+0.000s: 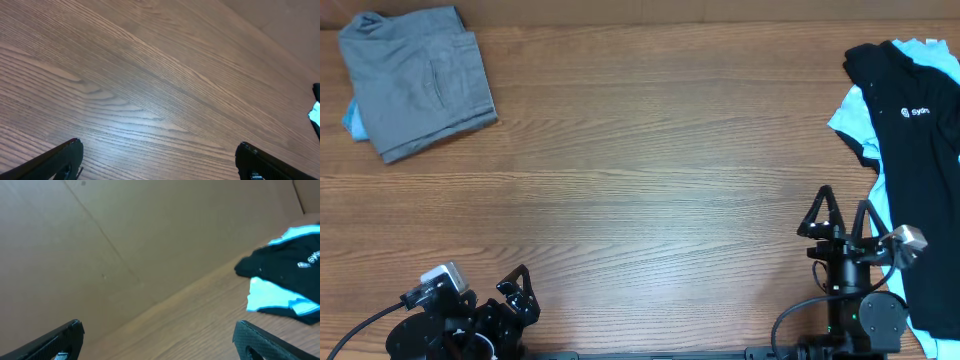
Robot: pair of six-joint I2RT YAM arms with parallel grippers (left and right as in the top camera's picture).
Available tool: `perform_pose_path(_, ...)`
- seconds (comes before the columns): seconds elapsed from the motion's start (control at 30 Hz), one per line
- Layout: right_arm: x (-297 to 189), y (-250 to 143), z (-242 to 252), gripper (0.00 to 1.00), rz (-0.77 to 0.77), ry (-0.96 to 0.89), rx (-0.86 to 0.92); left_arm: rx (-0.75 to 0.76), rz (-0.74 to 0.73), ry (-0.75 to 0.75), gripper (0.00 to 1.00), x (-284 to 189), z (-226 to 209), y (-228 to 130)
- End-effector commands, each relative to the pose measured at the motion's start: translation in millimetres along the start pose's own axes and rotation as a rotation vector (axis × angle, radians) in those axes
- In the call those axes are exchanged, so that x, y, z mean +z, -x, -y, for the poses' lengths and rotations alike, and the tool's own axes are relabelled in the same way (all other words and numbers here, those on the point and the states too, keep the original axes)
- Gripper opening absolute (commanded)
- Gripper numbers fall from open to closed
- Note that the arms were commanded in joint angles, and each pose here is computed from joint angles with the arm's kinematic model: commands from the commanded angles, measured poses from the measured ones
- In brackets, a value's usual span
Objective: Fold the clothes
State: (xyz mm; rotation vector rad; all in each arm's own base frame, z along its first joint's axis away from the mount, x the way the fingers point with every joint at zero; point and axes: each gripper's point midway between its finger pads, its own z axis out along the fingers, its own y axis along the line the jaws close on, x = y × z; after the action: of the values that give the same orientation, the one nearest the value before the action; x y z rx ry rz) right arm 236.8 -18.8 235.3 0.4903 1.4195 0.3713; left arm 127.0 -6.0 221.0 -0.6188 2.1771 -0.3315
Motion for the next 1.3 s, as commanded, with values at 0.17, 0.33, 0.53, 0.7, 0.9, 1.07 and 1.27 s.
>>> perform_pose_path(0.17, 2.7, -7.1, -0.9, 1.0, 0.094, 0.081, -0.144, -0.013, 0.006, 0.011, 1.0, 0.0, -2.0, 0.7)
perform_pose_path(0.33, 2.6, -10.2, -0.2, 1.0, 0.101, 0.09, -0.174, -0.013, 0.006, 0.011, 1.0, 0.0, -2.0, 0.7)
perform_pose_path(0.53, 3.1, -20.2, -2.6, 1.0, 0.065, 0.111, -0.334, -0.013, 0.006, 0.011, 1.0, 0.0, -2.0, 0.7)
perform_pose_path(0.7, 4.3, -42.7, 11.6, 1.0, -0.038, 0.08, -0.37, -0.013, 0.006, 0.011, 1.0, 0.0, -2.0, 0.7)
perform_pose_path(0.9, 2.6, -64.6, 20.0, 1.0, -0.137, 0.07, -0.36, -0.013, 0.006, 0.011, 1.0, 0.0, -2.0, 0.7)
perform_pose_path(1.07, 2.7, -64.3, 20.6, 1.0, -0.135, 0.066, -0.361, -0.013, 0.006, 0.011, 1.0, 0.0, -2.0, 0.7)
perform_pose_path(1.27, 2.7, -64.4, 20.7, 1.0, -0.136, 0.066, -0.361, -0.013, 0.006, 0.011, 1.0, 0.0, -2.0, 0.7)
